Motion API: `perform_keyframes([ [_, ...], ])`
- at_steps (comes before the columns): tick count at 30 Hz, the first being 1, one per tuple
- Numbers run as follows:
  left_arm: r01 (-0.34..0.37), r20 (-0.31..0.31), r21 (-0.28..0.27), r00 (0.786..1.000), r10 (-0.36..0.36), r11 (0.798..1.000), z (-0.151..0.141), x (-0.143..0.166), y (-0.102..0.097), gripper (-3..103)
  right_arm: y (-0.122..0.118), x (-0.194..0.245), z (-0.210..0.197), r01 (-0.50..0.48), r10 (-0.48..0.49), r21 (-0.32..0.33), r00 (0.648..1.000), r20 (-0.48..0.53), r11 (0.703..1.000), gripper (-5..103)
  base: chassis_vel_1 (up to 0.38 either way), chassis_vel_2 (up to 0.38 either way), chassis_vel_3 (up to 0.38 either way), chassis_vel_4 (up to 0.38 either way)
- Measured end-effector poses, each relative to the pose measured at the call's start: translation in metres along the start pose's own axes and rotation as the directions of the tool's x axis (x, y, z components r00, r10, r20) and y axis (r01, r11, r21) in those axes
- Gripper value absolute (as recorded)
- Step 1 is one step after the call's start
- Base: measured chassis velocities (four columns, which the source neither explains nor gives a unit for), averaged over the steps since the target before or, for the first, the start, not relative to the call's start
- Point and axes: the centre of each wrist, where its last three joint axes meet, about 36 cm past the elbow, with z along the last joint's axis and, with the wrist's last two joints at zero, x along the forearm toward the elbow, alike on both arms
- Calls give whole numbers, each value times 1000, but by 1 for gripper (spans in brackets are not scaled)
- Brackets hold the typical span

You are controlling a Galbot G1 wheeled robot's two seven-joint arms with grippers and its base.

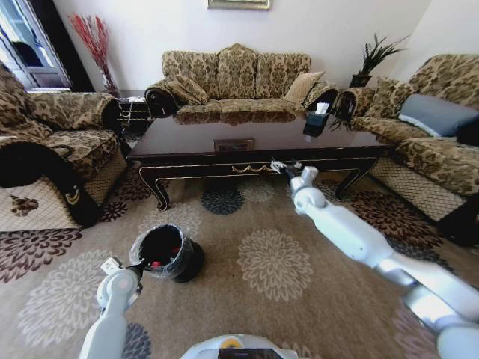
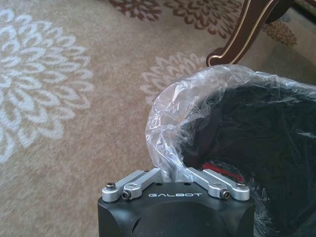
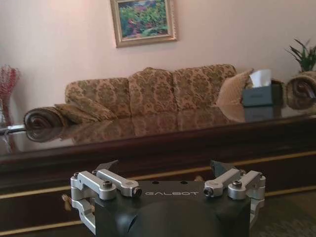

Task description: Move to the front of the table and pick up the trash from the floor, then place it into the trash bin.

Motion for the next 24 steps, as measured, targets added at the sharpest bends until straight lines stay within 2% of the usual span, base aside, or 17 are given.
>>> perform_keyframes([
  [1, -5, 13, -3, 1000, 5, 1000, -1, -6, -3, 2, -11, 13, 20, -33, 33, -1, 999, -29, 999, 100, 0, 0, 0, 0],
  [3, -17, 14, 2, 1000, 17, 1000, -2, -11, -7, 2, -20, 22, 31, -59, 59, -7, 997, -46, 998, 100, 0, 0, 0, 0],
  [8, -17, 2, 7, 1000, 17, 1000, -1, -21, -12, 2, -35, 37, 43, -92, 91, -1, 994, -58, 996, 100, 0, 0, 0, 0],
  [21, -21, -30, -12, 999, 21, 1000, 12, -27, -24, 1, -46, 47, 49, -110, 110, 2, 993, -49, 994, 100, 0, 0, 0, 0],
  [24, -13, -4, -42, 1000, 13, 999, 13, -20, -20, 17, -47, 49, 48, -113, 113, -2, 993, -45, 994, 100, 0, 0, 0, 0],
])
